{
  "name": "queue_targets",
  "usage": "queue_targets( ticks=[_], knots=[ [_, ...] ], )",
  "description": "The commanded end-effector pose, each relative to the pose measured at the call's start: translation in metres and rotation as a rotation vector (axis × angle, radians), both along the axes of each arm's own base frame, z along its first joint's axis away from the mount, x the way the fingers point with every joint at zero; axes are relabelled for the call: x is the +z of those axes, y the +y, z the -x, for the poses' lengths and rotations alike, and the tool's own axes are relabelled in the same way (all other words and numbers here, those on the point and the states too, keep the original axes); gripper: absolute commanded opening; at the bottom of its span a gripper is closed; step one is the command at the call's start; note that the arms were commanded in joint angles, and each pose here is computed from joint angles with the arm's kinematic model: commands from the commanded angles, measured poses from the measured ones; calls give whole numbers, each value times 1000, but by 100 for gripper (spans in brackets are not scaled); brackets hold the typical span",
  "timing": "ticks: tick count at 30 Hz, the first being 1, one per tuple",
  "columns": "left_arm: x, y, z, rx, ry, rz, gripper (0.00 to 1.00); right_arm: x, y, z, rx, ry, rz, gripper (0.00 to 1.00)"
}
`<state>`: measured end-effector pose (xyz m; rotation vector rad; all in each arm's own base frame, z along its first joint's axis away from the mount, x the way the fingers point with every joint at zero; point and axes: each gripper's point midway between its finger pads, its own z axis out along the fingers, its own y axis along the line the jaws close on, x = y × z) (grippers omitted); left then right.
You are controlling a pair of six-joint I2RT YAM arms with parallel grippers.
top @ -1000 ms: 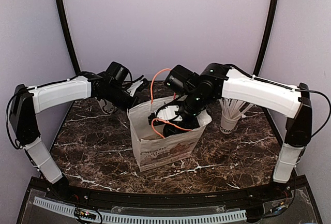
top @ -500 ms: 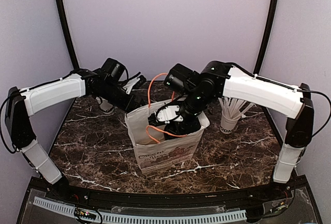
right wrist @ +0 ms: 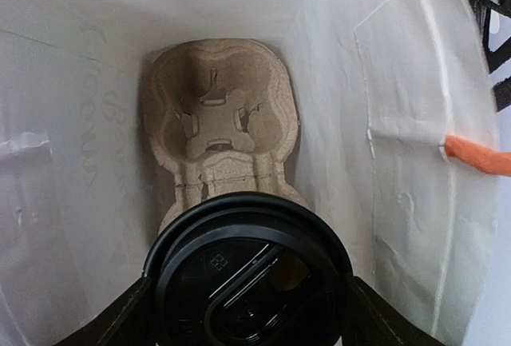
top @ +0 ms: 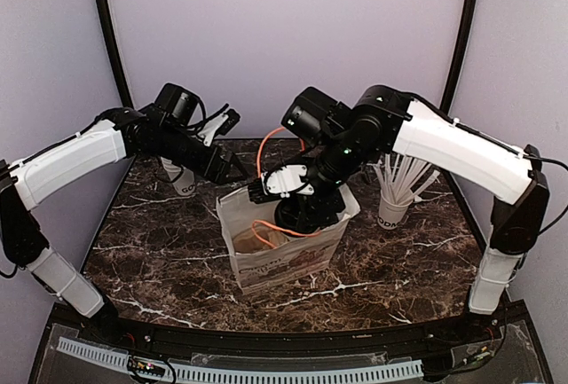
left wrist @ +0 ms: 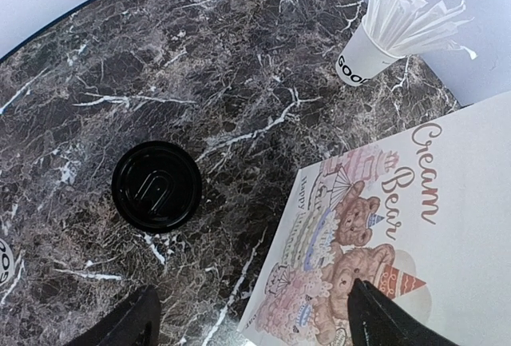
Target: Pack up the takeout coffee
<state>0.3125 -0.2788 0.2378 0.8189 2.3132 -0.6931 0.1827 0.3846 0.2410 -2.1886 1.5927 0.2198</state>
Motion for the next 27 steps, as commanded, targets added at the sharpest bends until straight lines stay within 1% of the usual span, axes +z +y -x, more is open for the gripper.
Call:
queue_targets(
  ticks=[1, 3, 9, 14, 19, 23, 27],
  knots=[
    [42, 10, 8, 10, -92, 29, 84, 44, 6, -1, -6, -63, -105, 77],
    [43, 12, 9, 9, -100, 27, 84, 45, 6, -2, -7, -69, -107, 76],
    [38, 9, 10, -1, -88, 37, 84, 25, 3, 0, 0, -42, -55, 73],
    [37, 8, 12, -9, -88, 43, 84, 25, 1, 1, -3, -43, -54, 72],
    [37, 10, 9, -3, -109, 35, 84, 21, -14, 13, 35, -75, -27, 68],
    [19, 8, 3, -1, -95, 18, 85, 13, -28, 21, 71, -128, 1, 64],
    [-17, -1, -15, 10, -43, 14, 85, 1, -40, 27, 120, -176, 22, 63]
  ],
)
